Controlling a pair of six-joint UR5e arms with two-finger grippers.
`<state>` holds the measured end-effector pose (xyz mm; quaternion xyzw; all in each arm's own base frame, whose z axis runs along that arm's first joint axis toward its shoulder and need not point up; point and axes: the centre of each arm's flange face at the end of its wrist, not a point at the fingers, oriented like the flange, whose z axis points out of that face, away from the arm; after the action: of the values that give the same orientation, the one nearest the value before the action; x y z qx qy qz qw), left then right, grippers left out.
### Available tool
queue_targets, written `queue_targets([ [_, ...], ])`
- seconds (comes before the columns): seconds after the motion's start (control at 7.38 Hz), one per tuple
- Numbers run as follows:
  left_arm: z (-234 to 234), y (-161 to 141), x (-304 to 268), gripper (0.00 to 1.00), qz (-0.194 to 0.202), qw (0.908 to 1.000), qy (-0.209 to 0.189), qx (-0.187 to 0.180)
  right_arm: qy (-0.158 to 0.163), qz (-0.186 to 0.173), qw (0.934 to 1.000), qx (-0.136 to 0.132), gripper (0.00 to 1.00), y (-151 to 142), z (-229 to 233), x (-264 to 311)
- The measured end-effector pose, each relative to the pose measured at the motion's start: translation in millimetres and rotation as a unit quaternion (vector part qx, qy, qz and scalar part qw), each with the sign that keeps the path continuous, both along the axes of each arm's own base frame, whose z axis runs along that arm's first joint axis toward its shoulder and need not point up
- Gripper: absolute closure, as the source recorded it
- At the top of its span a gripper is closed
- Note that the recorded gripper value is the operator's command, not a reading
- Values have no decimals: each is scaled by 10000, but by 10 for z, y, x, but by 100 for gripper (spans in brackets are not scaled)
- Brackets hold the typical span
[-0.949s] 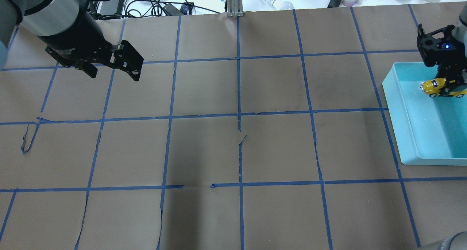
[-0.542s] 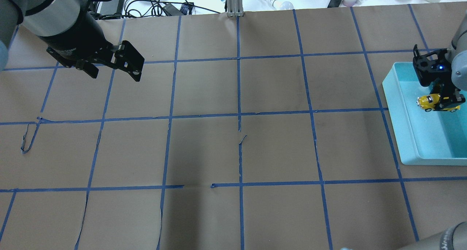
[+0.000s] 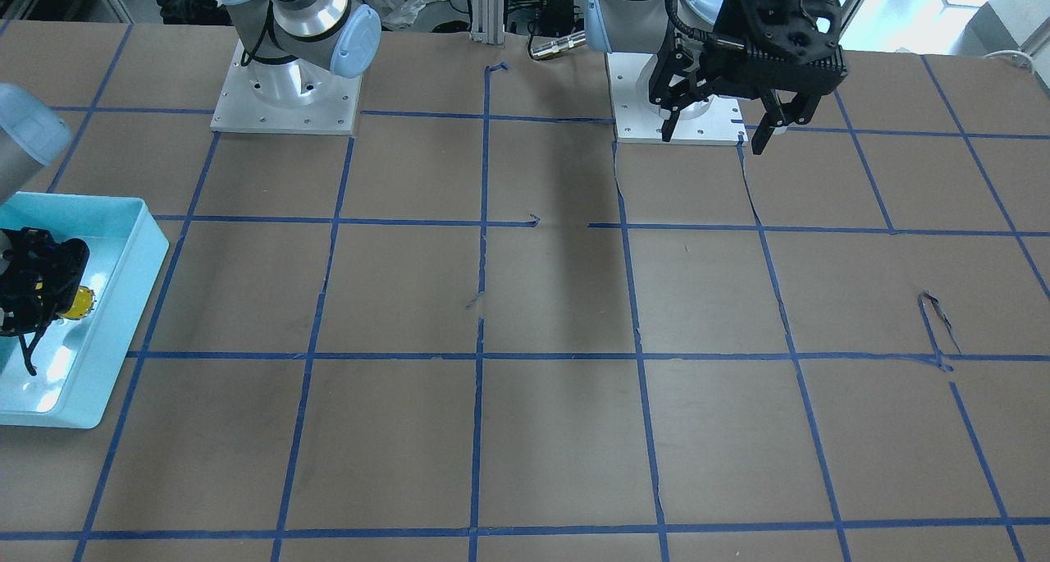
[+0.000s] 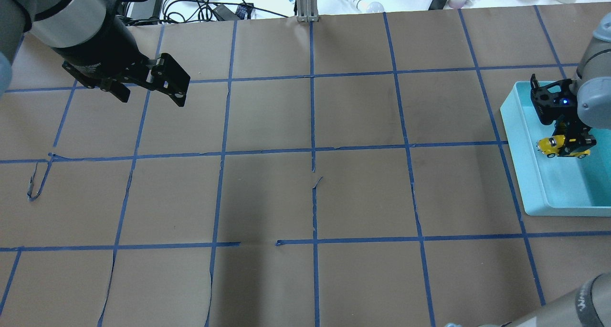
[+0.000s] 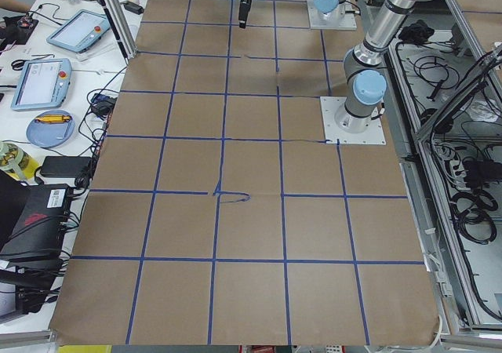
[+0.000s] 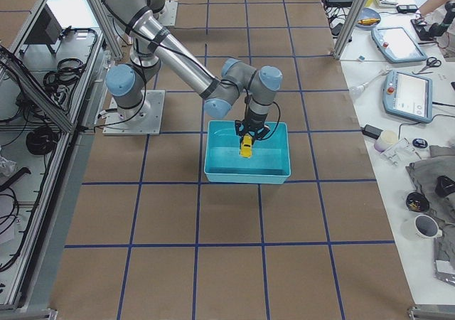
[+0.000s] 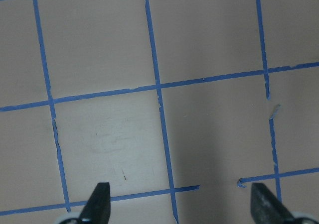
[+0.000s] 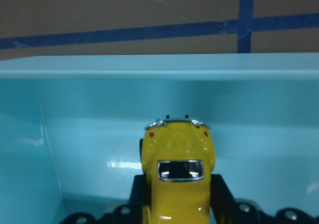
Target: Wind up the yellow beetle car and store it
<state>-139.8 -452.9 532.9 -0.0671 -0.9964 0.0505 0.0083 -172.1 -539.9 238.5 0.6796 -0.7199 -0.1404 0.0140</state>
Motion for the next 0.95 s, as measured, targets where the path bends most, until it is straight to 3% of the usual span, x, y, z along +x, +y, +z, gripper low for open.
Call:
queue_targets([
  [0.14,-4,-1,-15,0,-19,10000,1,2,6,0,10000,-3,75,-8,-20,-7],
  [0.41,0,-3,-37,0,-51,10000,3,-13,39,-6,10000,-61,0,-44,-81,-29],
  [0.81,14,2,-60,0,-76,10000,13,-31,93,-70,9998,-190,0,-69,-8,-39],
  [0.95,16,3,-63,0,-77,10000,15,-34,200,-196,9989,-365,0,-58,177,-31],
])
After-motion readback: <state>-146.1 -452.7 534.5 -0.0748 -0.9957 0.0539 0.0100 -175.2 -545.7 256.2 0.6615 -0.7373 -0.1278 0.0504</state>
